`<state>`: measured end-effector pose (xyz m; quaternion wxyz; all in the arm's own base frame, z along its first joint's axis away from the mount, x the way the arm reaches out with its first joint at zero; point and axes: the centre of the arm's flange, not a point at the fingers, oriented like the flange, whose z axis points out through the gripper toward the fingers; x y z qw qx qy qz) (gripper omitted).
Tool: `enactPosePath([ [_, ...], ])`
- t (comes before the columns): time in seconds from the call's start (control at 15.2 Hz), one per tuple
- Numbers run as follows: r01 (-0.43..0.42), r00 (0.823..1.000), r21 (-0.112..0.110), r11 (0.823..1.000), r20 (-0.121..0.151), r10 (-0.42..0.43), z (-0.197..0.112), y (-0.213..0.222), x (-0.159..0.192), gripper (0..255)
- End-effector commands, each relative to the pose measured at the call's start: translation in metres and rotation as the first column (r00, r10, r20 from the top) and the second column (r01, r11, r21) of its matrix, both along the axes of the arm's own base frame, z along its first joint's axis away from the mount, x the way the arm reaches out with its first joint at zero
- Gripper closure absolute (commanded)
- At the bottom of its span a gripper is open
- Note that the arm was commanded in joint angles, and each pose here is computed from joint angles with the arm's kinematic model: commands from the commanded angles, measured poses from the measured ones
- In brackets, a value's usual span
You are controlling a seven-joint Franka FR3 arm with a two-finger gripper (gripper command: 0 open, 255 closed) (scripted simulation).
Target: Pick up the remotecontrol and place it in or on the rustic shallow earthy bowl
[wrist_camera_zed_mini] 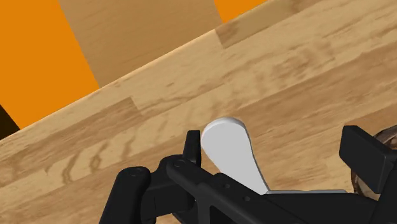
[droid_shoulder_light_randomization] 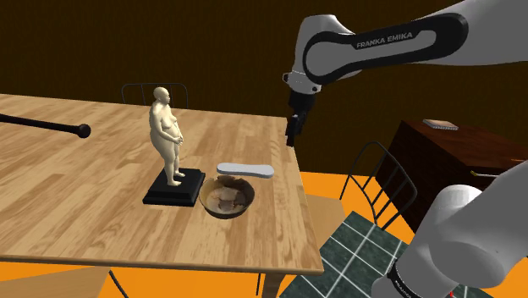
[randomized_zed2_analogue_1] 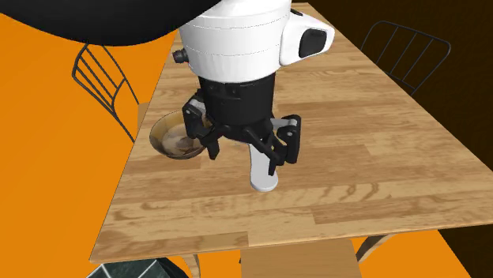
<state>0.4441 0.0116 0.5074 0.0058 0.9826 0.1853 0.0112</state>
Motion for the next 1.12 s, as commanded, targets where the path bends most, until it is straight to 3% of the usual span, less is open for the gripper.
enactPosePath([
  [0.0,-0.048,0.999,-0.002,0.999,-0.002,0.048,-0.016,0.005,0.018,0],
  [0.4,-0.186,0.983,-0.009,0.983,-0.012,0.185,-0.066,0.028,0.076,0],
  [0.92,-0.363,0.932,-0.015,0.932,-0.026,0.362,-0.135,0.069,0.147,0],
  [1.06,-0.368,0.930,-0.015,0.930,-0.027,0.368,-0.142,0.071,0.149,0],
])
